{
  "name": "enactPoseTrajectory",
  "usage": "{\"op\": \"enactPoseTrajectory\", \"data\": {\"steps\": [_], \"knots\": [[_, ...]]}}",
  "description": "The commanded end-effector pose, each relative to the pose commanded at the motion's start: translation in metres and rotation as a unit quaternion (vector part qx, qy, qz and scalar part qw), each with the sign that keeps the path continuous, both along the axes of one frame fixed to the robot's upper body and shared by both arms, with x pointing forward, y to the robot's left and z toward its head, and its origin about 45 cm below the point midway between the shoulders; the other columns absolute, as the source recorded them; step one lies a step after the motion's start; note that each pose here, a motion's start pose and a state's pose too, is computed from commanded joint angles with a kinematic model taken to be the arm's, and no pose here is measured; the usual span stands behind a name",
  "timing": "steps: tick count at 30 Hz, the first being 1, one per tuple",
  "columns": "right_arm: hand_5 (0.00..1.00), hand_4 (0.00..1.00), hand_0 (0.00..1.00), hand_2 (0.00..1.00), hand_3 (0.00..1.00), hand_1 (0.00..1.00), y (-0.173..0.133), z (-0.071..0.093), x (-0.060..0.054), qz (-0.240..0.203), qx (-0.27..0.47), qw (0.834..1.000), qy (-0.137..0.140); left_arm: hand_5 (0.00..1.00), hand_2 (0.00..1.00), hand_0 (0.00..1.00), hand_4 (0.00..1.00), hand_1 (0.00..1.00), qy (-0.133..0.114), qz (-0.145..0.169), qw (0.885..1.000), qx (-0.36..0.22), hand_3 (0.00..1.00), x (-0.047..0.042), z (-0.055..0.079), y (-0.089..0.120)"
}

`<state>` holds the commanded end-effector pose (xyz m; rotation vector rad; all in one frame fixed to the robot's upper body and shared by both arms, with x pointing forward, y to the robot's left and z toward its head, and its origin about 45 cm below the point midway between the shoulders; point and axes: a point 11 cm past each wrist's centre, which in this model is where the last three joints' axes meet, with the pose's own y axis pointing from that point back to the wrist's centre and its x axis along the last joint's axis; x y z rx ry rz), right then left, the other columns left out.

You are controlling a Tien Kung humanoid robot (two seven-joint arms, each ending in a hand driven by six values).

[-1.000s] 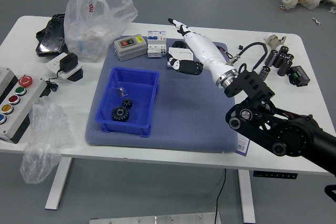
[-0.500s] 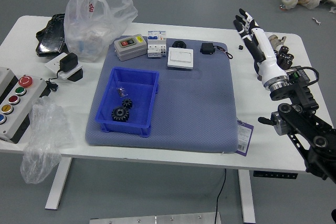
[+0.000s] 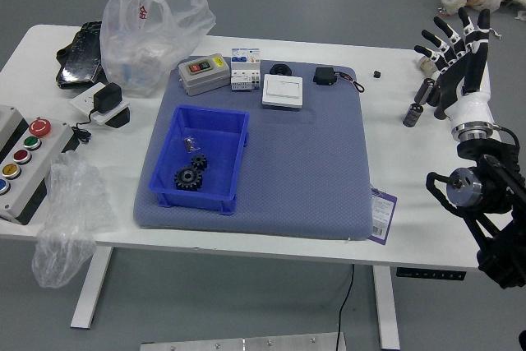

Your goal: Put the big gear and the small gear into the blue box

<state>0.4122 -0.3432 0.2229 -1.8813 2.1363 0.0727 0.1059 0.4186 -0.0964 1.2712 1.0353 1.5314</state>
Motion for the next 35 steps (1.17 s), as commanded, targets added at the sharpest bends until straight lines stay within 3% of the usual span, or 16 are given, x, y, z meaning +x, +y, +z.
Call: {"op": "enactPoseTrajectory", "data": {"steps": [1, 6, 7, 9, 12, 13, 19, 23, 28, 35], "knots": [[0.998, 0.998, 0.917, 0.818, 0.998, 0.794, -0.001, -0.003, 0.001, 0.001, 0.002, 1.0, 0.006, 0.609, 0.588, 0.657, 0.741, 0.588, 0.0, 0.0, 1.0, 0.0, 0.736, 0.0001, 0.0, 0.0], [0.998, 0.998, 0.917, 0.818, 0.998, 0.794, -0.002, -0.016, 0.002, -0.001, -0.03, 0.999, 0.043, 0.609, 0.588, 0.657, 0.741, 0.588, 0.0, 0.0, 1.0, -0.001, 0.736, -0.0001, 0.0, -0.001], [0.998, 0.998, 0.989, 0.801, 0.9, 0.796, -0.002, -0.019, 0.003, -0.003, -0.043, 0.998, 0.054, 0.61, 0.589, 0.657, 0.741, 0.588, 0.0, 0.0, 1.0, -0.001, 0.736, -0.0002, 0.0, -0.001], [0.998, 0.998, 0.989, 0.801, 0.9, 0.796, -0.002, -0.025, 0.003, -0.007, -0.074, 0.994, 0.075, 0.61, 0.589, 0.657, 0.741, 0.588, 0.0, 0.0, 1.0, -0.001, 0.736, -0.0004, 0.0, -0.001], [0.998, 0.998, 0.989, 0.801, 0.9, 0.796, -0.008, -0.034, 0.004, -0.022, -0.136, 0.984, 0.115, 0.61, 0.589, 0.657, 0.741, 0.588, 0.0, 0.0, 1.0, -0.001, 0.736, -0.0005, 0.0, -0.001], [0.998, 0.998, 0.998, 0.815, 0.832, 0.833, -0.009, -0.036, 0.005, -0.023, -0.152, 0.98, 0.127, 0.609, 0.588, 0.657, 0.741, 0.588, 0.0, 0.0, 1.0, 0.0, 0.735, -0.0005, 0.0, -0.001], [0.998, 0.998, 0.998, 0.826, 0.848, 0.86, -0.012, -0.05, 0.008, -0.01, -0.253, 0.948, 0.194, 0.609, 0.587, 0.657, 0.741, 0.588, 0.0, -0.001, 1.0, -0.001, 0.736, 0.0002, 0.0, -0.001], [0.998, 0.998, 0.998, 0.826, 0.848, 0.86, -0.011, -0.058, 0.008, 0.009, -0.333, 0.915, 0.229, 0.609, 0.587, 0.657, 0.741, 0.588, 0.0, -0.001, 1.0, -0.001, 0.736, 0.0004, 0.0, -0.001], [0.998, 0.998, 0.998, 0.84, 0.855, 0.878, -0.005, -0.069, 0.007, 0.033, -0.445, 0.857, 0.258, 0.609, 0.588, 0.657, 0.741, 0.588, -0.001, -0.001, 1.0, -0.001, 0.736, 0.0008, 0.0, -0.001], [0.998, 0.998, 0.998, 0.849, 0.857, 0.888, 0.008, -0.077, 0.004, 0.049, -0.567, 0.782, 0.253, 0.609, 0.588, 0.657, 0.741, 0.588, 0.0, -0.001, 1.0, -0.001, 0.736, 0.0007, 0.0, -0.002]]}}
